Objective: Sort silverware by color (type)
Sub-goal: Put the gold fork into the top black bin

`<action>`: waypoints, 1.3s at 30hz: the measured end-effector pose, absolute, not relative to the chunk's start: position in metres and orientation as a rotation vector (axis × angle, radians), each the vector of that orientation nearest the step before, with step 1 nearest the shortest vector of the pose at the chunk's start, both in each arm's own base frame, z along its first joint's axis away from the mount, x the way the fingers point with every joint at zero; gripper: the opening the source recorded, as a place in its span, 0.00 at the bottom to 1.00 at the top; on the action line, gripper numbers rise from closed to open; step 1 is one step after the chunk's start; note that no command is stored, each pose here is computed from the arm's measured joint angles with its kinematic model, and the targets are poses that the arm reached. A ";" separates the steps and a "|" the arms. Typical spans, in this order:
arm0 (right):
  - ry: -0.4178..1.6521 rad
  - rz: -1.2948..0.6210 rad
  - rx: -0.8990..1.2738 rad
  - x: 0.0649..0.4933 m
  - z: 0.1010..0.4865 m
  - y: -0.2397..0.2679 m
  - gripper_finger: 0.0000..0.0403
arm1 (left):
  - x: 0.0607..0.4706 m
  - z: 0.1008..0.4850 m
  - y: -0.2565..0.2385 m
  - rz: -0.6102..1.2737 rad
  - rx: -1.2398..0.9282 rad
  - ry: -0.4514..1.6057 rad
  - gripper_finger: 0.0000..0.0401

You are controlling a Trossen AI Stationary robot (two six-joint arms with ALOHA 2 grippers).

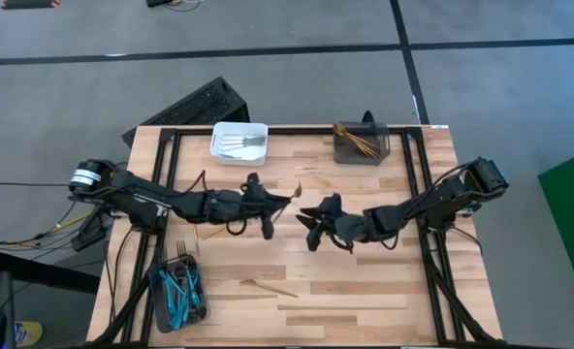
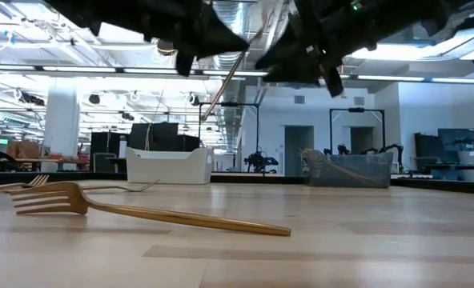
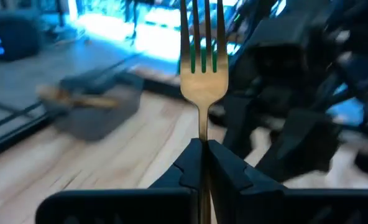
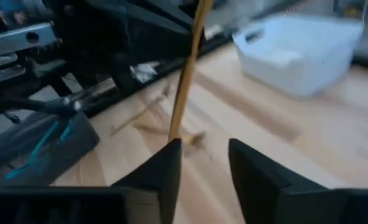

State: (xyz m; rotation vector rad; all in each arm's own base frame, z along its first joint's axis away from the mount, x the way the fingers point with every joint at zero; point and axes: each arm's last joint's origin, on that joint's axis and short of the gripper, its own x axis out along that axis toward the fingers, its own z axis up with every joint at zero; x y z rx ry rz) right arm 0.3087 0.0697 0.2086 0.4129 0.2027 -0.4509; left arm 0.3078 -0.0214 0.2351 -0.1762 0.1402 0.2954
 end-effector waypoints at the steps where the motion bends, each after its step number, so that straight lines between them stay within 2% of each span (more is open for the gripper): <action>1: 0.186 -0.444 0.389 0.310 0.211 0.069 0.40 | 0.309 0.238 -0.022 0.268 -0.181 0.108 0.00; 7: 0.089 -0.376 0.275 0.316 0.225 0.063 0.56 | 0.310 0.246 -0.023 0.202 -0.140 0.043 0.00; 11: 0.061 -0.291 0.261 0.319 0.230 0.057 0.57 | 0.313 0.244 -0.022 0.205 -0.123 0.022 0.00; 16: 0.053 -0.300 0.265 0.322 0.231 0.039 0.45 | 0.318 0.243 -0.016 0.190 -0.129 -0.034 0.00; 23: 0.108 -0.324 0.285 0.323 0.225 0.030 0.08 | 0.325 0.232 -0.011 0.175 -0.144 -0.018 0.00; 27: 0.161 -0.344 0.297 0.322 0.220 0.027 0.07 | 0.324 0.230 -0.009 0.181 -0.137 0.021 0.01; 31: 0.274 -0.428 0.306 0.317 0.208 0.018 0.07 | 0.316 0.239 -0.009 0.168 -0.114 0.054 0.07; 35: 0.394 -0.539 0.290 0.309 0.208 0.003 0.07 | 0.300 0.240 -0.006 0.238 -0.052 0.213 0.15; 39: 0.559 -0.644 0.133 0.296 0.215 -0.016 0.07 | 0.282 0.239 -0.005 0.293 -0.026 0.379 0.21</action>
